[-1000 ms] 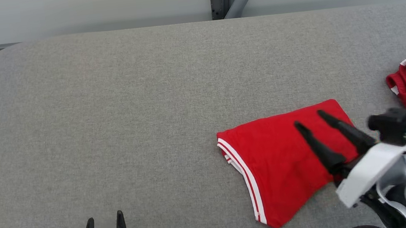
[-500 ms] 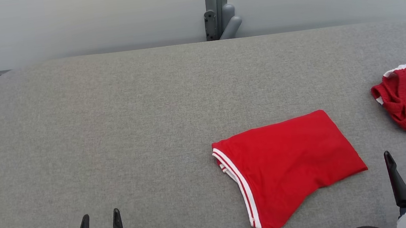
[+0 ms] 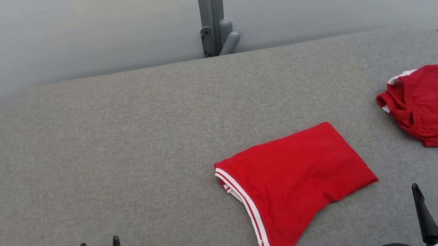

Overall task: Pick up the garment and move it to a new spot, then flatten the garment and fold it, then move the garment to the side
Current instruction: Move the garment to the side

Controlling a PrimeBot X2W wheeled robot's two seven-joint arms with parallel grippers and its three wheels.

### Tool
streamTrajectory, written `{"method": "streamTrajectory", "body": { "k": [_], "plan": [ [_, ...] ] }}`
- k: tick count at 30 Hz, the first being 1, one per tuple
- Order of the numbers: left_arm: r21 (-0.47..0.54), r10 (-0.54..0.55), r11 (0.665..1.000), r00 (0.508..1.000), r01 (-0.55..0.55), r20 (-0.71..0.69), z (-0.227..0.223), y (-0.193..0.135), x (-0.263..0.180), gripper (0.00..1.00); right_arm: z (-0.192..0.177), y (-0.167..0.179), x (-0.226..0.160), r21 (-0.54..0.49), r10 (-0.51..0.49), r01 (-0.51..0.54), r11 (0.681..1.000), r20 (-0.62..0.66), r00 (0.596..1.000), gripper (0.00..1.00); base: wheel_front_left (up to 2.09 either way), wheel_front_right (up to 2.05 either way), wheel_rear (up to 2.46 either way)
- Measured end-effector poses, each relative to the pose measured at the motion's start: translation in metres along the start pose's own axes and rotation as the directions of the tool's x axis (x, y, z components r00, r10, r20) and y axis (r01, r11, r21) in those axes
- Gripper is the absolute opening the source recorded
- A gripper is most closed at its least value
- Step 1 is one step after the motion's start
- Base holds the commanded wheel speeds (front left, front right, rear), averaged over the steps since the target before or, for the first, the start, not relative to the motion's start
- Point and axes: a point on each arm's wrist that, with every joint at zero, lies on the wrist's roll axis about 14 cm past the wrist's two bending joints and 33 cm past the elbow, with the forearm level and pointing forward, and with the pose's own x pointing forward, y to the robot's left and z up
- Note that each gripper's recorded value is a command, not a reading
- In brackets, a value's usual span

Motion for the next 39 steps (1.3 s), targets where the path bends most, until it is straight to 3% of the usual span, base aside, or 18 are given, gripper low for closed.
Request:
{"method": "streamTrajectory", "body": {
  "k": [14, 31, 39],
  "plan": [
    [-0.003, -0.023, 1.0, 1.0, 0.023, -0.019, -0.006, -0.006, -0.002, 1.0, 0.012, 0.001, 0.004, 0.001, 0.001, -0.001, 1.0, 0.039, 0.999, 1.0, 0.0, 0.0, 0.0],
    [-0.002, -0.003, 1.0, 1.0, 0.003, -0.018, -0.007, 0.001, -0.013, 1.0, 0.033, 0.016, 0.021, -0.013, 0.076, -0.075, 0.997, 0.099, 0.992, 1.0, 0.0, 0.0, 0.0],
    [0.002, -0.004, 1.0, 1.0, 0.004, -0.026, -0.009, 0.0, -0.015, 1.0, 0.04, 0.016, 0.051, 0.078, 0.101, -0.108, 0.991, 0.093, 0.991, 1.0, 0.0, 0.0, 0.0]
  ]
}}
